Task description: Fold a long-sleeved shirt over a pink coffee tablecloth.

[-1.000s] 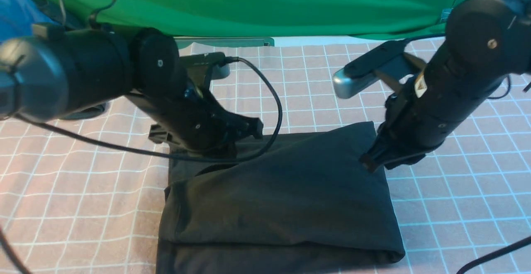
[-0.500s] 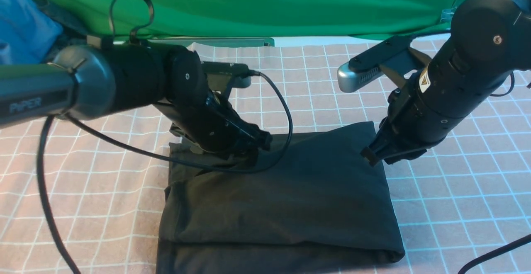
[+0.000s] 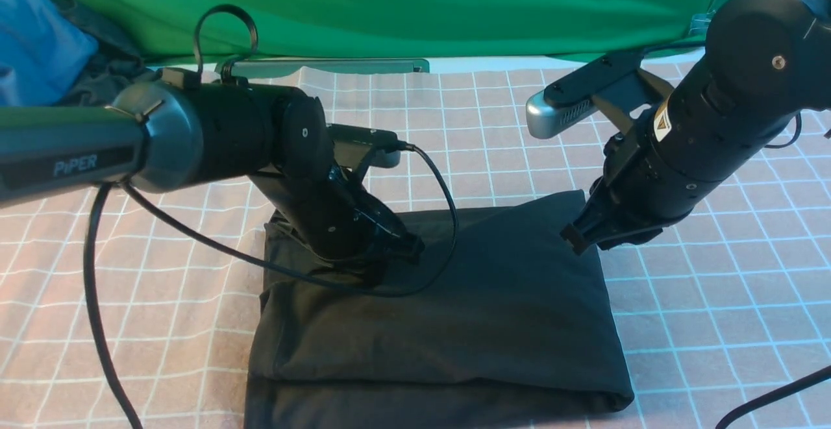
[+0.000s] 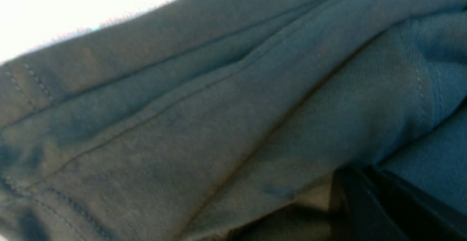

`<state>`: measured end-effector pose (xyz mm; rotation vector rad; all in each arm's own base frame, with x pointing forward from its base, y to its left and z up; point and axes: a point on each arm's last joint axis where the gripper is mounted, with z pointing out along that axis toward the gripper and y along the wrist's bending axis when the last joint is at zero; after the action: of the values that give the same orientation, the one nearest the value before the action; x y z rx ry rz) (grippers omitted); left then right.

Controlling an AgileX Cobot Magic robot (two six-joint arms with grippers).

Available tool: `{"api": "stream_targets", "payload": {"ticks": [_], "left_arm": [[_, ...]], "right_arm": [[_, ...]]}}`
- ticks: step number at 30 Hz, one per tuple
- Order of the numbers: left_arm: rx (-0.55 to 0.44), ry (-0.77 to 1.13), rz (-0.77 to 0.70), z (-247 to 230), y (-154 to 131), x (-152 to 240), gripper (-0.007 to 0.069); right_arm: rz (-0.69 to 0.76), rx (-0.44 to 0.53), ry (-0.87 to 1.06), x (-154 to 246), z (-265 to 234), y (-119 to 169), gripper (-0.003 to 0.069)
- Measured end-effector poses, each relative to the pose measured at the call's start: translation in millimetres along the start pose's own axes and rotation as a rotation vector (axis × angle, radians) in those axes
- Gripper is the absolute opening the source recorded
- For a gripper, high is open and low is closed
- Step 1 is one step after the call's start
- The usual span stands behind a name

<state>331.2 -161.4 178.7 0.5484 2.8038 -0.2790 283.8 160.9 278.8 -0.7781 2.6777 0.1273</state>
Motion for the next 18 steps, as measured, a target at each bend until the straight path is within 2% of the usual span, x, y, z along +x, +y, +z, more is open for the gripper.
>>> {"api": "stream_targets", "payload": {"ticks": [12, 18], "left_arm": [[-0.007, -0.083, 0.032, -42, -5, -7, 0.0013], [-0.086, -0.135, 0.037, -44, 2, -12, 0.0013]], "right_arm": [[0.0, 0.001, -0.024, -2, 0, 0, 0.0035], [-0.001, 0.001, -0.025, -2, 0, 0, 0.0035]]}}
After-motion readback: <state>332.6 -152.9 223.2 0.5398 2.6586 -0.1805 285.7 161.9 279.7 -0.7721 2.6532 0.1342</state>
